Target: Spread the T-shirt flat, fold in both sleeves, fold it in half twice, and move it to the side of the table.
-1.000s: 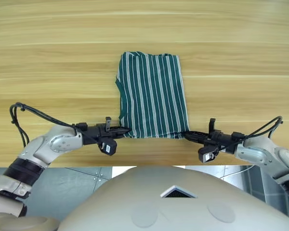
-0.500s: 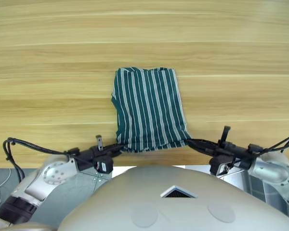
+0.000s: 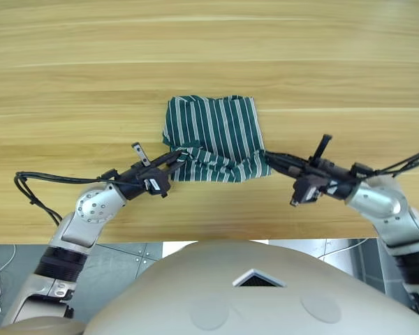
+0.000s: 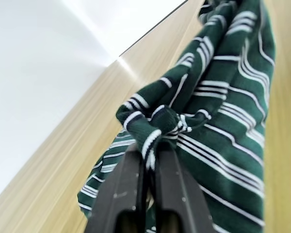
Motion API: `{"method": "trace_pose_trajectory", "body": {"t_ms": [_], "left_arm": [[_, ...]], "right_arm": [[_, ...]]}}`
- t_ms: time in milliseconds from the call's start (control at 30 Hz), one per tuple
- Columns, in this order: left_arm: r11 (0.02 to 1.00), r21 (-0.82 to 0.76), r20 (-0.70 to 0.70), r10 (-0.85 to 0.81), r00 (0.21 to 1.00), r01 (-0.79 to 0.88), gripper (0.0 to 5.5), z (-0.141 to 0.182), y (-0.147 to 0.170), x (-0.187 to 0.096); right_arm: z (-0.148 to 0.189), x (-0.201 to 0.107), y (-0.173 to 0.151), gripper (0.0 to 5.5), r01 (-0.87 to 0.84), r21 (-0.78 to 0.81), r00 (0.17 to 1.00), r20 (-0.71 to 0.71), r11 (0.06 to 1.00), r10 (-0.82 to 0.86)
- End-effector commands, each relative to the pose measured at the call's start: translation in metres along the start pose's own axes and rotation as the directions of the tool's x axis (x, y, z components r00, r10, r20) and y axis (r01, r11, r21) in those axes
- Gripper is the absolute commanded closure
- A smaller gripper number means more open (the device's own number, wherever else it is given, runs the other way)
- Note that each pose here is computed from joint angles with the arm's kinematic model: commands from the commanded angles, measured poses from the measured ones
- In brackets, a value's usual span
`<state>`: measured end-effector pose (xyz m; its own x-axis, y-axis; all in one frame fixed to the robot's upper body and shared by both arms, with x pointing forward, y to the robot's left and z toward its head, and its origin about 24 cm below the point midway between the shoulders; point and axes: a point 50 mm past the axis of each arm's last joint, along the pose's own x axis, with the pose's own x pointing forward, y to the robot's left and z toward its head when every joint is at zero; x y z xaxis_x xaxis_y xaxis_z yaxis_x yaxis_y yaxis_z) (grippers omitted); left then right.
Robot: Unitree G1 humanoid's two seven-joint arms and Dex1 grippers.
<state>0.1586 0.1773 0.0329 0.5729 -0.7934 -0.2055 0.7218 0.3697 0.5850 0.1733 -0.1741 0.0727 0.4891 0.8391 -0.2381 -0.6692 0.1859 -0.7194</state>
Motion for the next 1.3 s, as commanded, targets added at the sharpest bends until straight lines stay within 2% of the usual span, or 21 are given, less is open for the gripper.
{"method": "trace_pose_trajectory", "body": {"t_ms": [33, 400, 567, 833, 867, 900, 933, 1067, 1300], "left_arm": [[0.999, -0.001, -0.050, 0.049, 0.998, -0.049, 5.41, -0.009, 0.010, 0.005], [0.970, -0.001, -0.144, 0.240, 0.960, -0.243, 5.41, -0.028, 0.042, 0.017], [0.963, -0.001, -0.152, 0.266, 0.952, -0.269, 5.41, -0.032, 0.049, 0.028], [0.971, -0.009, -0.186, 0.234, 0.954, -0.240, 5.41, -0.045, 0.053, 0.044], [0.971, -0.014, -0.189, 0.231, 0.954, -0.238, 5.41, -0.047, 0.054, 0.046], [0.970, -0.020, -0.194, 0.234, 0.953, -0.242, 5.41, -0.049, 0.055, 0.047], [0.969, -0.025, -0.197, 0.235, 0.952, -0.245, 5.09, -0.050, 0.057, 0.049], [0.966, -0.046, -0.210, 0.240, 0.948, -0.255, 4.43, -0.055, 0.059, 0.053], [0.918, -0.072, -0.266, 0.360, 0.894, -0.391, 3.36, -0.068, 0.073, 0.053]], "right_arm": [[-0.014, 0.016, -0.018, 5.50, 0.079, -0.022, 0.997, -0.022, 0.997, -0.079], [-0.038, 0.058, -0.046, 5.50, 0.220, -0.046, 0.973, -0.061, 0.974, -0.222], [-0.043, 0.072, -0.051, 5.50, 0.242, -0.055, 0.966, -0.076, 0.969, -0.246], [-0.048, 0.085, -0.043, 5.50, 0.190, -0.082, 0.977, -0.080, 0.978, -0.196], [-0.049, 0.086, -0.042, 5.20, 0.184, -0.080, 0.978, -0.081, 0.980, -0.191], [-0.050, 0.088, -0.042, 5.18, 0.178, -0.086, 0.979, -0.086, 0.980, -0.186], [-0.051, 0.089, -0.042, 4.94, 0.175, -0.089, 0.979, -0.090, 0.981, -0.183], [-0.057, 0.094, -0.045, 4.21, 0.182, -0.107, 0.975, -0.114, 0.978, -0.193], [-0.069, 0.100, -0.049, 3.00, 0.235, -0.116, 0.955, -0.159, 0.965, -0.252]]}}
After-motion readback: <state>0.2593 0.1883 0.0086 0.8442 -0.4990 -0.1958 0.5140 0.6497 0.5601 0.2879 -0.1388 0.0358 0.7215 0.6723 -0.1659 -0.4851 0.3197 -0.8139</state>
